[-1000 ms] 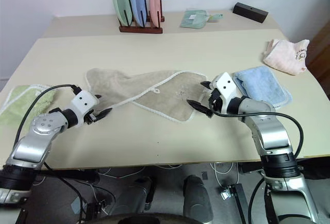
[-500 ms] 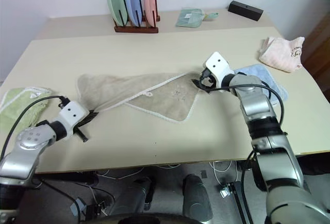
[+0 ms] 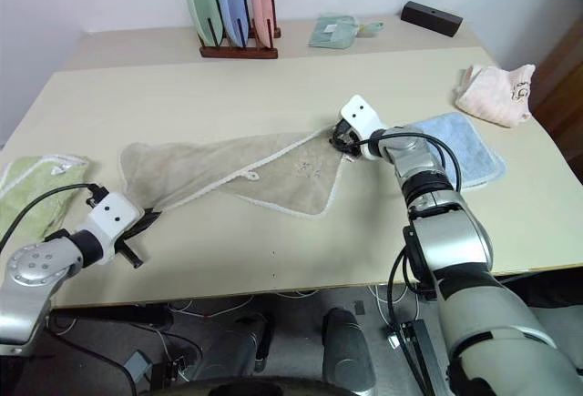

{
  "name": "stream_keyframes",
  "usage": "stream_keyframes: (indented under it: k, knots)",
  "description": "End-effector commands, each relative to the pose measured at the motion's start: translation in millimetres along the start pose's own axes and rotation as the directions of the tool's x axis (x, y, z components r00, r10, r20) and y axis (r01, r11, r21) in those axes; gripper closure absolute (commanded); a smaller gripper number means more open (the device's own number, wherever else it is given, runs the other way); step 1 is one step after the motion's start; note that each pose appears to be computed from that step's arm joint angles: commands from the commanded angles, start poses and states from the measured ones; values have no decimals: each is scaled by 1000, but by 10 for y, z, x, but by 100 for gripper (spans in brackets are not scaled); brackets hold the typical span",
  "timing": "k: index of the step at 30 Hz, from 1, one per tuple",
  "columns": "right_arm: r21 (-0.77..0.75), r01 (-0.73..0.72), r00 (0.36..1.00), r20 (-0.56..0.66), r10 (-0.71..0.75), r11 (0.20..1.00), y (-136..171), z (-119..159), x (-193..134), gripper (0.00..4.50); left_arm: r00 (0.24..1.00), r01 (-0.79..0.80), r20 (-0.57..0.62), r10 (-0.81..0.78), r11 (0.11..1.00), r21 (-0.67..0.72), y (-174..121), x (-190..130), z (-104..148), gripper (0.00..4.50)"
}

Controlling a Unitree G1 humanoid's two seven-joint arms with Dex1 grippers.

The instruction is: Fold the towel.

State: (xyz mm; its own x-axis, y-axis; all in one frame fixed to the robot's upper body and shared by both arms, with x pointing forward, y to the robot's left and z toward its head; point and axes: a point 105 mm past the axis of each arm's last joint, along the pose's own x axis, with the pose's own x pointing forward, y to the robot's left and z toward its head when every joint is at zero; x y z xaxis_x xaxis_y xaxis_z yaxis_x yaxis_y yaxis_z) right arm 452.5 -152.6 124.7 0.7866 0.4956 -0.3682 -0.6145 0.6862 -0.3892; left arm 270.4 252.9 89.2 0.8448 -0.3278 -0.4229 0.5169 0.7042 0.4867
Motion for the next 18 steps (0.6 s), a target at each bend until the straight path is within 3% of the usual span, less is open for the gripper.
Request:
stream_keyframes:
  k: [1,3,7,9,13,16,18]
  knots:
    - [-15,8,997,82,-6,1000,-61,237,-8,332,999,-32,20,32,999,12,51,-53,73,450]
    - [-15,14,995,100,-12,1000,-90,280,-26,442,999,-31,17,30,1000,8,45,-56,64,450]
    - [-26,41,992,121,-38,999,-167,336,-70,447,999,-32,19,32,999,4,54,-56,65,450]
    - [-71,98,984,155,-86,993,-303,456,-147,447,994,-95,61,96,995,-25,219,-21,163,450]
    - [-153,314,918,302,-258,937,-732,1008,-431,447,917,-339,197,346,938,-70,961,135,621,450]
    - [-167,441,838,428,-339,882,-981,1491,-713,447,790,-508,325,520,852,-131,1607,57,1139,450]
    - [-172,466,809,480,-339,868,-1027,1672,-822,447,738,-545,363,570,819,-177,1832,-29,1299,450]
